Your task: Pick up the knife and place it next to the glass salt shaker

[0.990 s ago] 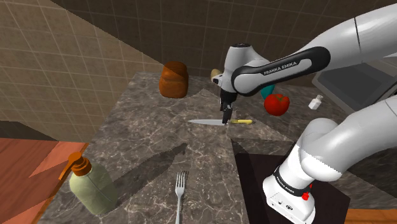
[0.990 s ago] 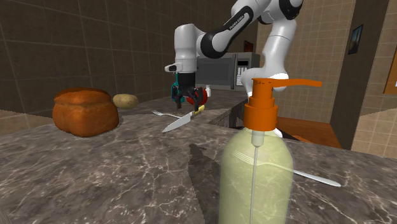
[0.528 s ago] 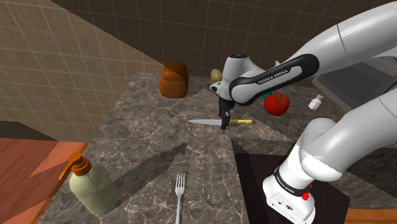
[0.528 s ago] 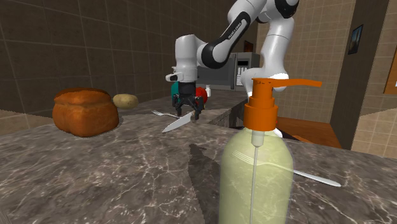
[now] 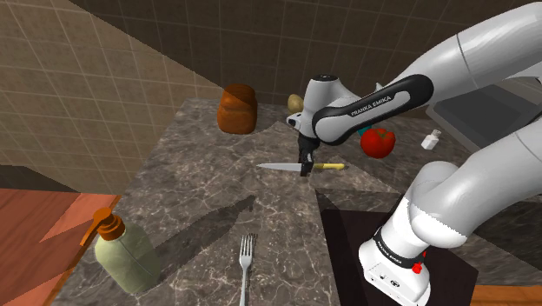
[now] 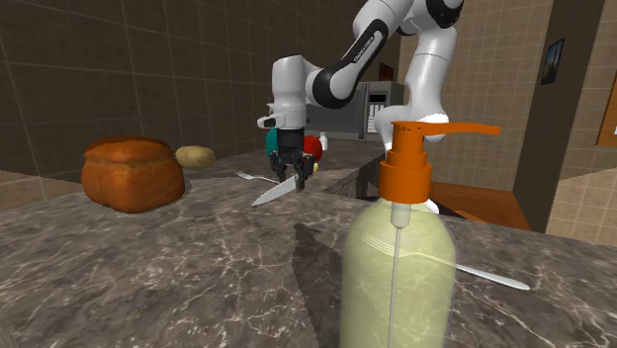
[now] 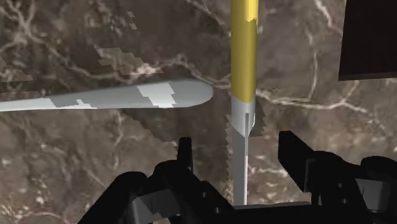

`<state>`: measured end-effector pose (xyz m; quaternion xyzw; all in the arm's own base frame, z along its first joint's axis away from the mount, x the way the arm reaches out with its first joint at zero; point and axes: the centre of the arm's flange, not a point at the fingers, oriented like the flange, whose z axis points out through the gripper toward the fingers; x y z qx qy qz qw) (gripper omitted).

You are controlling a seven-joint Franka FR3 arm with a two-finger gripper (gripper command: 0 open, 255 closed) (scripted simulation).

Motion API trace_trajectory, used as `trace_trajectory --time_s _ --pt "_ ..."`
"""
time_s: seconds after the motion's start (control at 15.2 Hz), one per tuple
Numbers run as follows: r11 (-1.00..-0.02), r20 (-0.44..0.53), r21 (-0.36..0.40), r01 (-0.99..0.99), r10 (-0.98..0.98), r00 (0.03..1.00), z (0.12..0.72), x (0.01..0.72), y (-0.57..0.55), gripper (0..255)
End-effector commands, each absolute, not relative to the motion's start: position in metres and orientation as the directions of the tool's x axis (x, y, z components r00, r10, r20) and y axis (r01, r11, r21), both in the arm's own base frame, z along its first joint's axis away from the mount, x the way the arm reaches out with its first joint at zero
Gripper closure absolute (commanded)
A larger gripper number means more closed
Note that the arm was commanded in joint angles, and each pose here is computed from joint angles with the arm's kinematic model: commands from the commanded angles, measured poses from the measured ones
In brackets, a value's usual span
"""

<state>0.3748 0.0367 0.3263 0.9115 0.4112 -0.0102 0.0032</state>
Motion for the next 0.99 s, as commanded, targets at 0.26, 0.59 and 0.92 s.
trace_trajectory --time_s 0.26,0.59,0.92 --pt "-0.662 -0.021 -0.003 0.750 0.750 0.662 0.326 0.375 0.037 255" --pt "-0.662 -0.021 -0.003 0.750 0.750 0.662 0.332 0.375 0.037 255" --pt "-0.662 -0.021 -0.003 0.750 0.750 0.662 0.358 0.375 0.037 255"
